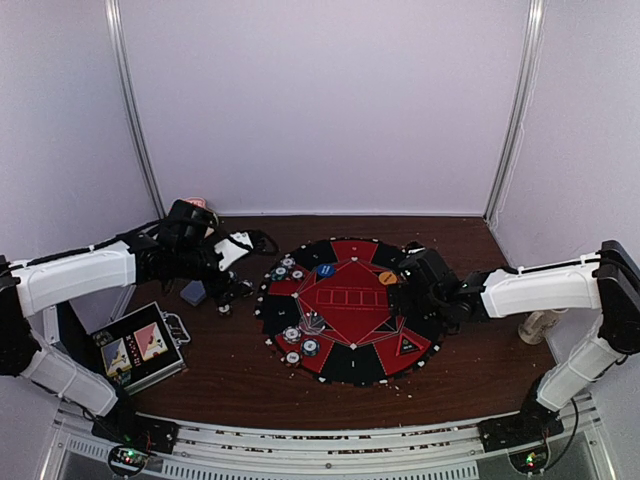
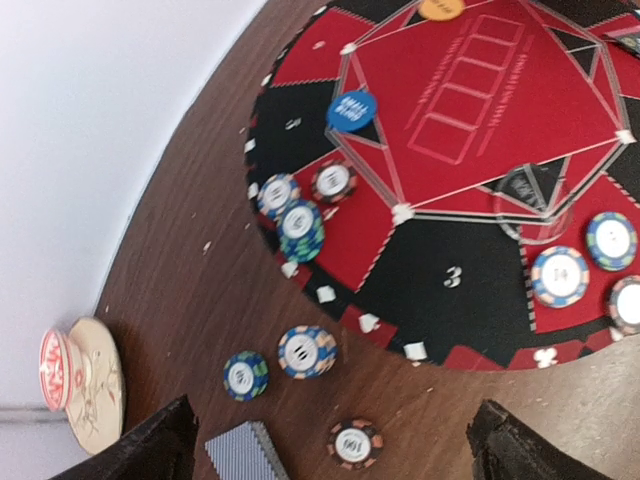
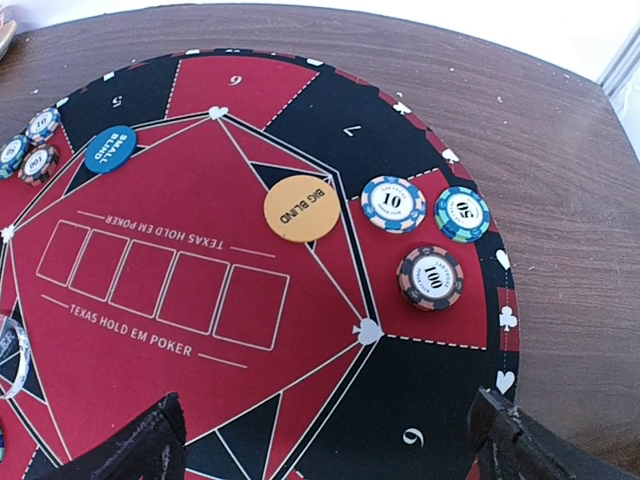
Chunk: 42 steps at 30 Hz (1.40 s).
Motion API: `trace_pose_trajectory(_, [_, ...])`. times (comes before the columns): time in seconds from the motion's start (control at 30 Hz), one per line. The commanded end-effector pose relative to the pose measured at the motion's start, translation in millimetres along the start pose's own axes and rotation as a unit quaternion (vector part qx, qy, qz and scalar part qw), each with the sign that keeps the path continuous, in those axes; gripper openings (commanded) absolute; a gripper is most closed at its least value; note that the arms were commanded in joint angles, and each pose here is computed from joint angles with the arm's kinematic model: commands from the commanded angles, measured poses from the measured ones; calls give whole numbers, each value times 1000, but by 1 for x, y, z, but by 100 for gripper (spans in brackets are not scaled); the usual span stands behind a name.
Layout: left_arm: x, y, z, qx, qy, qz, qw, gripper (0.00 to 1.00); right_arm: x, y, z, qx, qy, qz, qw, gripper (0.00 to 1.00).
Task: Distribute texas hold em gaming equipment
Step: Place the pile of poker chips at the dealer area, then pick up the face-down deck piles from the center of the board.
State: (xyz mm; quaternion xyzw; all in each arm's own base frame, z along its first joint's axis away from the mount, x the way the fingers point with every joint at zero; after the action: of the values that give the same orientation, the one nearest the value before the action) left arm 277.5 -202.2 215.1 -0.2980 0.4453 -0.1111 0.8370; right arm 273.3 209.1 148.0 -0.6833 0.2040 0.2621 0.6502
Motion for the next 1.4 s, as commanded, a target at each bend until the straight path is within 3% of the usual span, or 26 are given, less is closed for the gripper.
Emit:
trace_pose_trajectory(0.0, [-6, 17, 42, -68, -38, -2, 997, 98, -6, -6, 9, -2, -16, 3, 1000, 100])
trace_pose_trajectory(0.37, [35, 117, 98, -185, -40, 141, 972, 98, -35, -5, 51, -17, -89, -14, 996, 100])
trace_pose_trajectory(0.53, [48, 144, 115, -233, -32, 171, 957, 98, -40, -1, 57, -32, -90, -20, 995, 100])
trace_pose_trajectory(1.37, [86, 186, 106, -246, 59, 247, 935, 98, -47, -1, 58, -43, -82, -35, 995, 100])
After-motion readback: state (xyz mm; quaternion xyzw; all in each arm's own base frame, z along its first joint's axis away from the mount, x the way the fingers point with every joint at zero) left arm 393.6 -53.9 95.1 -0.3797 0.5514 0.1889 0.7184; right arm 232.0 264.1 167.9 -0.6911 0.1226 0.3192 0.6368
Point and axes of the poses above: each gripper's point midway between its finger pads, its own x axis out along the fingers, its own z axis along the line the jaws close on, y = z × x, the point moved 7 cm from there along -x, back along the fingers, and after that the axes turned 2 degrees about x, right-handed, at the moved point
